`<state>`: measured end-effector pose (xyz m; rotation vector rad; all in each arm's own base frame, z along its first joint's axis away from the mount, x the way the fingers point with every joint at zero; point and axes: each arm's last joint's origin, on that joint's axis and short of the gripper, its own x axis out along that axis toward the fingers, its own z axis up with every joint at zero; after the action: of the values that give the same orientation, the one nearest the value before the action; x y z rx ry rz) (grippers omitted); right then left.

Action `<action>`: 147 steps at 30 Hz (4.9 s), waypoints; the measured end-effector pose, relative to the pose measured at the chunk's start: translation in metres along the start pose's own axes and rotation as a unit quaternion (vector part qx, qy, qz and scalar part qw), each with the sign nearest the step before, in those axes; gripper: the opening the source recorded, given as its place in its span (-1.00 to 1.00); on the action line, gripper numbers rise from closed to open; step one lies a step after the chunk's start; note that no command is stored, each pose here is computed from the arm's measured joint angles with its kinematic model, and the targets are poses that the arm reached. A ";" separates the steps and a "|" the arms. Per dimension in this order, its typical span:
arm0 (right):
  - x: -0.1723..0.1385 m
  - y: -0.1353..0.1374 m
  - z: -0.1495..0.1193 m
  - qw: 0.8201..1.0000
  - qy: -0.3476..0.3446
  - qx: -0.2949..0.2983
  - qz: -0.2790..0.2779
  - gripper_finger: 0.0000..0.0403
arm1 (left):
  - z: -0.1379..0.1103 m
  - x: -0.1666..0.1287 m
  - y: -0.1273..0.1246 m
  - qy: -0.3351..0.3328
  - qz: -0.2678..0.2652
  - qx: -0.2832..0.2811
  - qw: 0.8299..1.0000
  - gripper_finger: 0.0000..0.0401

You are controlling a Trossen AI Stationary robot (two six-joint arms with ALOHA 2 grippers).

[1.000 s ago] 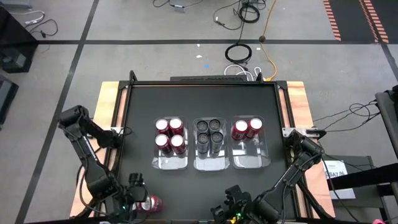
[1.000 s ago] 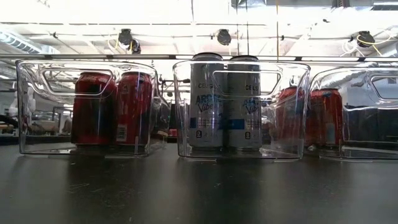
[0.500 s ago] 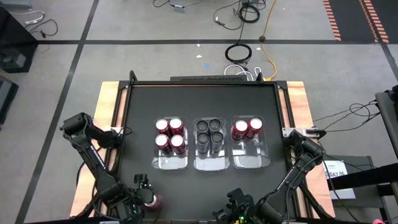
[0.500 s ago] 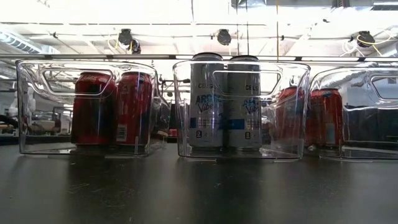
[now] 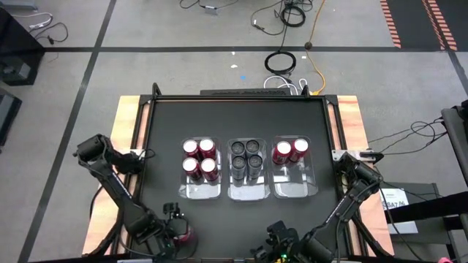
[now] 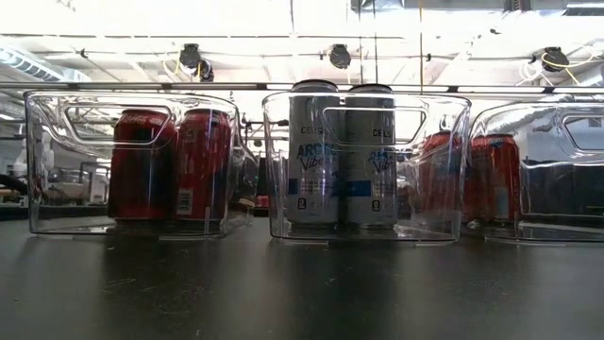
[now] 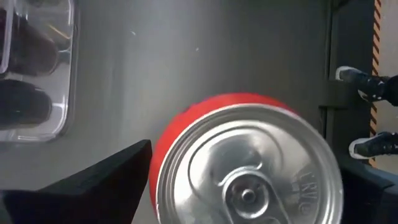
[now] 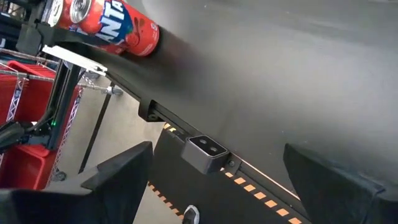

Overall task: Sort soda cans
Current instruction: Move the right orange soda can to the center

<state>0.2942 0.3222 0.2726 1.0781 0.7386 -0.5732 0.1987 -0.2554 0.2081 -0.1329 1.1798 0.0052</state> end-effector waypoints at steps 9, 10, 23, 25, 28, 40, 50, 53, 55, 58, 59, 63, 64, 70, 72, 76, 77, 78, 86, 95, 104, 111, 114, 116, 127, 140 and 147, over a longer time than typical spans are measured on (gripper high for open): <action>-0.013 -0.012 -0.018 0.999 0.010 -0.035 -0.012 0.76 | 0.015 0.004 0.004 -0.019 -0.017 -0.030 0.999 0.55; -0.015 -0.014 -0.022 0.999 0.012 -0.040 -0.013 0.76 | 0.018 0.004 0.004 -0.023 -0.020 -0.035 0.999 0.54; -0.064 -0.067 -0.069 0.997 0.009 -0.033 -0.072 0.76 | 0.087 0.011 0.040 -0.085 -0.045 -0.054 0.994 0.62; -0.067 -0.070 -0.072 0.996 0.010 -0.041 -0.074 0.76 | 0.104 0.005 0.048 -0.101 -0.043 -0.049 0.993 0.62; -0.072 -0.075 -0.075 0.994 0.018 -0.054 -0.089 0.76 | 0.129 -0.003 0.059 -0.130 -0.041 -0.040 0.990 0.63; -0.082 -0.088 -0.080 0.990 0.015 -0.087 -0.109 0.76 | 0.222 0.020 0.058 -0.131 -0.020 0.027 0.991 0.63; -0.086 -0.091 -0.084 0.989 0.019 -0.101 -0.107 0.76 | 0.257 0.057 0.060 -0.087 -0.022 0.025 0.996 0.63; -0.088 -0.093 -0.086 0.989 0.021 -0.105 -0.106 0.76 | 0.261 0.064 0.064 -0.084 -0.021 0.018 0.996 0.63; -0.089 -0.094 -0.087 0.988 0.022 -0.106 -0.106 0.76 | 0.262 0.068 0.065 -0.082 -0.023 0.009 0.996 0.63; -0.091 -0.096 -0.088 0.988 0.023 -0.111 -0.105 0.76 | 0.263 0.070 0.068 -0.080 -0.026 -0.025 0.996 0.63; -0.091 -0.096 -0.089 0.988 0.023 -0.114 -0.106 0.76 | 0.263 0.070 0.068 -0.080 -0.026 -0.027 0.996 0.63; -0.093 -0.098 -0.090 0.987 0.024 -0.118 -0.106 0.76 | 0.264 0.071 0.068 -0.084 -0.028 -0.026 0.996 0.63; -0.094 -0.099 -0.090 0.987 0.024 -0.119 -0.105 0.76 | 0.264 0.072 0.068 -0.085 -0.029 -0.026 0.996 0.63; -0.096 -0.101 -0.092 0.986 0.025 -0.124 -0.105 0.76 | 0.264 0.073 0.068 -0.085 -0.028 -0.023 0.996 0.63; -0.097 -0.102 -0.092 0.986 0.024 -0.126 -0.106 0.76 | 0.264 0.073 0.069 -0.084 -0.027 -0.024 0.996 0.63; -0.097 -0.103 -0.091 0.985 0.020 -0.132 -0.110 0.76 | 0.265 0.076 0.074 -0.069 -0.035 -0.028 0.997 0.63; -0.097 -0.103 -0.091 0.985 0.020 -0.134 -0.111 0.76 | 0.265 0.077 0.076 -0.063 -0.042 -0.029 0.997 0.63; -0.097 -0.103 -0.091 0.984 0.020 -0.135 -0.112 0.76 | 0.266 0.077 0.077 -0.060 -0.046 -0.030 0.997 0.63; -0.097 -0.103 -0.091 0.983 0.019 -0.143 -0.113 0.76 | 0.265 0.078 0.078 -0.062 -0.034 -0.032 0.997 0.63; -0.098 -0.105 -0.092 0.983 0.019 -0.146 -0.113 0.76 | 0.262 0.081 0.065 -0.072 -0.042 -0.026 0.996 0.63; -0.099 -0.106 -0.090 0.981 0.013 -0.153 -0.120 0.76 | 0.263 0.071 0.053 -0.093 -0.025 -0.001 0.995 0.63; -0.099 -0.106 -0.090 0.980 0.011 -0.155 -0.122 0.76 | 0.260 0.073 0.053 -0.082 -0.027 -0.023 0.996 0.63; -0.099 -0.106 -0.090 0.980 0.011 -0.155 -0.122 0.76 | 0.262 0.072 0.055 -0.083 -0.032 -0.040 0.995 0.63; -0.099 -0.106 -0.090 0.980 0.011 -0.155 -0.122 0.76 | 0.262 0.074 0.055 -0.082 -0.035 -0.042 0.995 0.63; -0.100 -0.108 -0.091 0.980 0.013 -0.157 -0.121 0.76 | 0.256 0.088 0.055 -0.065 -0.036 -0.039 0.996 0.63; -0.101 -0.108 -0.091 0.980 0.013 -0.157 -0.121 0.76 | 0.256 0.087 0.054 -0.064 -0.040 -0.038 0.996 0.92; -0.101 -0.108 -0.091 0.980 0.013 -0.157 -0.121 0.76 | 0.261 0.076 0.054 -0.072 -0.043 -0.039 0.996 0.95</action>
<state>0.1288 0.3723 0.2634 0.7084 0.9562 -0.6252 0.4643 -0.1787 0.2298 -0.2484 1.0300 -0.0155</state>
